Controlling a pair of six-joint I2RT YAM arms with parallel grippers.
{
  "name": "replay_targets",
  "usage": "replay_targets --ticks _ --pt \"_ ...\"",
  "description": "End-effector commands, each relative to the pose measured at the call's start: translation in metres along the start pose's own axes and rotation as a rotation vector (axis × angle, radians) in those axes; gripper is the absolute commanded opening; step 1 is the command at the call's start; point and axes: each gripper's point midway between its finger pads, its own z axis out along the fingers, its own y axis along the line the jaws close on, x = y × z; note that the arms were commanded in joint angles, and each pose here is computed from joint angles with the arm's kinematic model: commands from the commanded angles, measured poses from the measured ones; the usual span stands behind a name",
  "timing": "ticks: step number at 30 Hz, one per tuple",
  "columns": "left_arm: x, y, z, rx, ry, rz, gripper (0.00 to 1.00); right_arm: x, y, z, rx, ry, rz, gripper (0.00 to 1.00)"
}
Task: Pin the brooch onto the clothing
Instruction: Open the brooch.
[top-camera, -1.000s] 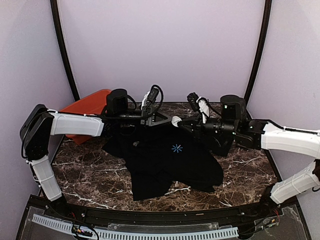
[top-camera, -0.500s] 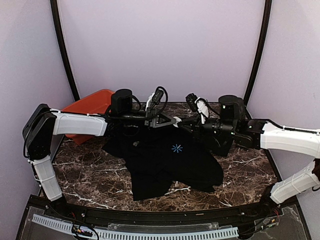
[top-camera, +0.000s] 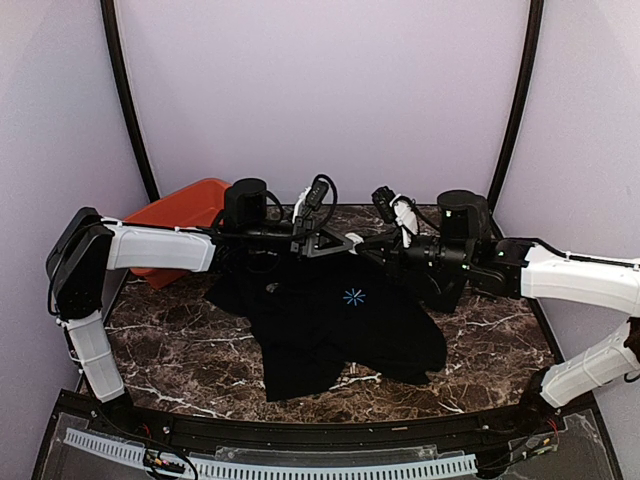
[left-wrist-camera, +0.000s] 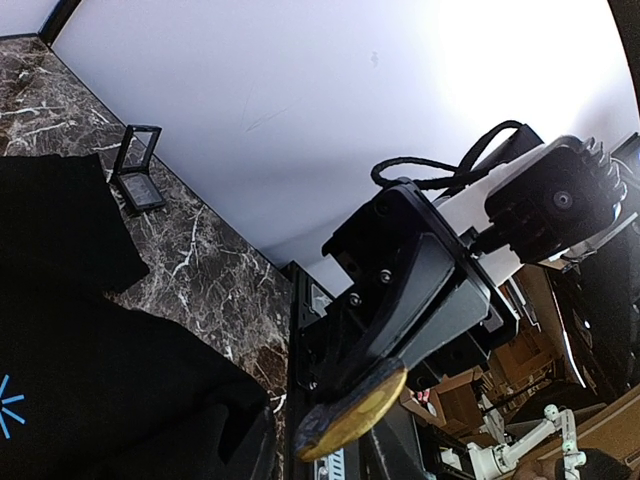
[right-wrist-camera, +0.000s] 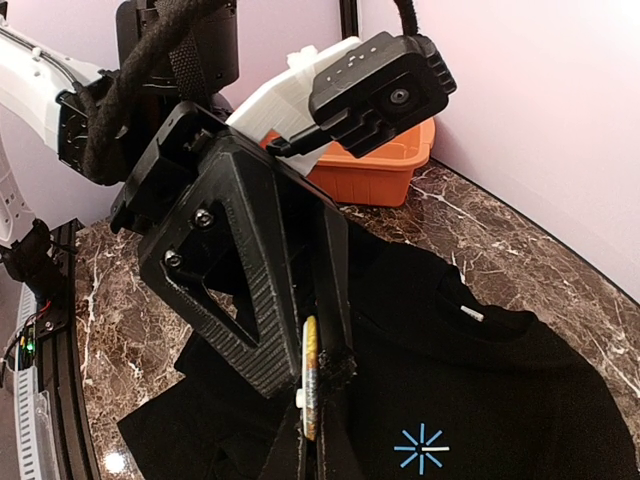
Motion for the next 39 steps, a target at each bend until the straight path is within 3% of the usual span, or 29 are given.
replay_targets --ticks 1,25,30,39 --pt "-0.003 -0.006 0.001 0.008 -0.005 0.029 0.26 -0.017 0.007 -0.007 -0.016 -0.057 -0.026 0.0" --pt "-0.005 -0.002 0.001 0.0 -0.021 0.02 0.15 -0.02 0.01 -0.006 -0.033 -0.06 -0.001 0.0" --pt "-0.008 0.007 0.002 -0.048 -0.038 0.022 0.08 -0.024 0.014 -0.001 -0.057 -0.066 0.036 0.0" --pt "-0.013 0.017 -0.001 -0.166 -0.057 0.059 0.07 -0.023 0.009 0.008 -0.014 -0.041 0.059 0.0"
